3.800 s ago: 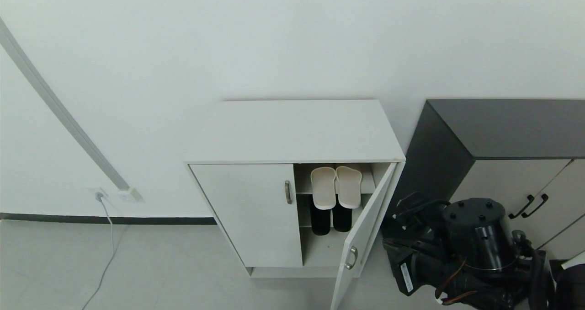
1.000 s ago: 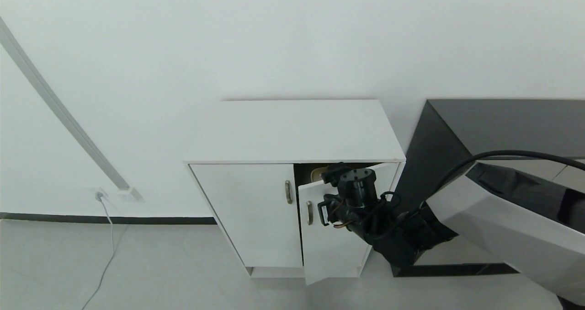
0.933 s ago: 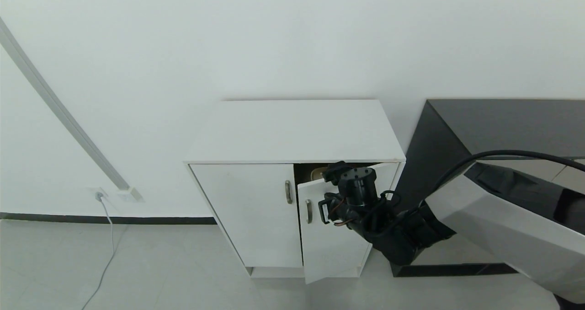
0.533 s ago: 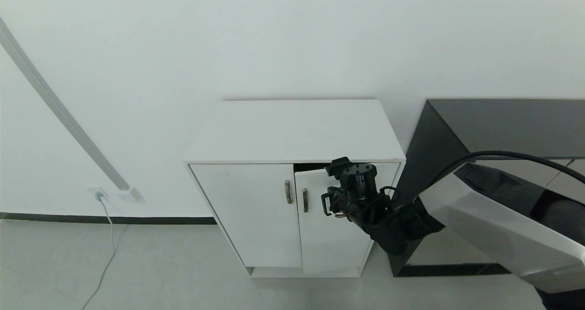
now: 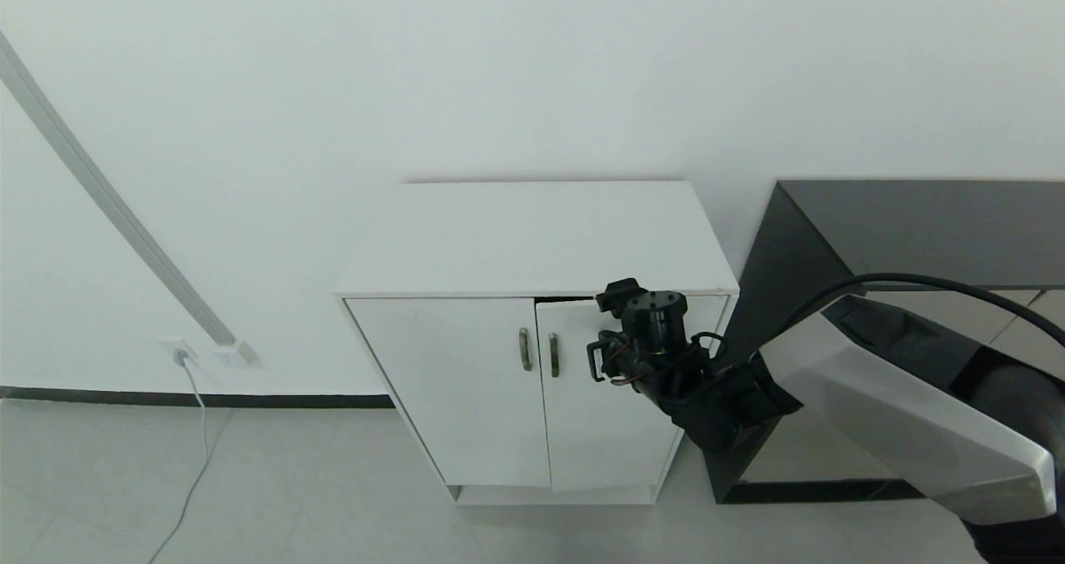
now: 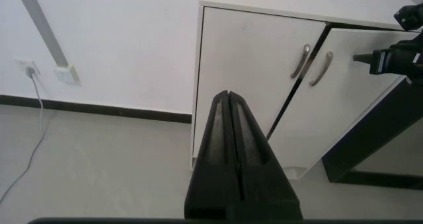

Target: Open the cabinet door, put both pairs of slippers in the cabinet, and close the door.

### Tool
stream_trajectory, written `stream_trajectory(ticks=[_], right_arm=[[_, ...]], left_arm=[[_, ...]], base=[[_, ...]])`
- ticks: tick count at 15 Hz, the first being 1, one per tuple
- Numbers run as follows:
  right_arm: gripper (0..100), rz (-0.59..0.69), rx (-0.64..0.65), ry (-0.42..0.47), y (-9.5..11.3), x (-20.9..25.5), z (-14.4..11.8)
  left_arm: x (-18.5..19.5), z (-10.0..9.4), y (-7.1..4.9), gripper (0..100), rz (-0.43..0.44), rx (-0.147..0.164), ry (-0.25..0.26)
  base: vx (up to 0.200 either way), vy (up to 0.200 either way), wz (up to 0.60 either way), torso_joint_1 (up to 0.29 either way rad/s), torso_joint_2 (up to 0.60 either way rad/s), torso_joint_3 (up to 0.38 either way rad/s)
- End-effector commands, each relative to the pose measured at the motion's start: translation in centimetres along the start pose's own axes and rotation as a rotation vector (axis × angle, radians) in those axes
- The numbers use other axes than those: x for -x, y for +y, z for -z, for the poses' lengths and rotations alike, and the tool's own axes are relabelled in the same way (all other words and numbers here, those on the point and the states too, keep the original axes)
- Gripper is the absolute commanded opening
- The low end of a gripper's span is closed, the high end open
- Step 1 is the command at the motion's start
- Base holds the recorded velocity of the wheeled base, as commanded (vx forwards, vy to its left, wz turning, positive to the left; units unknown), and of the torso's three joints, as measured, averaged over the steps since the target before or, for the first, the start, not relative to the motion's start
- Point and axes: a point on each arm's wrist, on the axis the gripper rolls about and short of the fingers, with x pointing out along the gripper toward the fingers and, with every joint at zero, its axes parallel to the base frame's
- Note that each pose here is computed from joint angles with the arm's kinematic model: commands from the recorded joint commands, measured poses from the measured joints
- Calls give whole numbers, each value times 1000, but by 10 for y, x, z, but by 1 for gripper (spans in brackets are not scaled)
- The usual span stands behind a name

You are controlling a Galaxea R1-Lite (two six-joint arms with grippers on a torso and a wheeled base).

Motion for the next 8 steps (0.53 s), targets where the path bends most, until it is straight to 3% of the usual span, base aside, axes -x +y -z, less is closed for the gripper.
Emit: stream_trajectory(ticks=[1, 8], right_arm=[[0, 6, -3, -8, -1, -7, 1], [0, 13, 2, -19, -4, -11, -3]], left_arm=[[0, 0, 0, 0, 0, 0, -1], [0, 0, 0, 0, 0, 0, 1]], base=[[0, 0, 0, 0, 0, 0], [0, 0, 0, 0, 0, 0]])
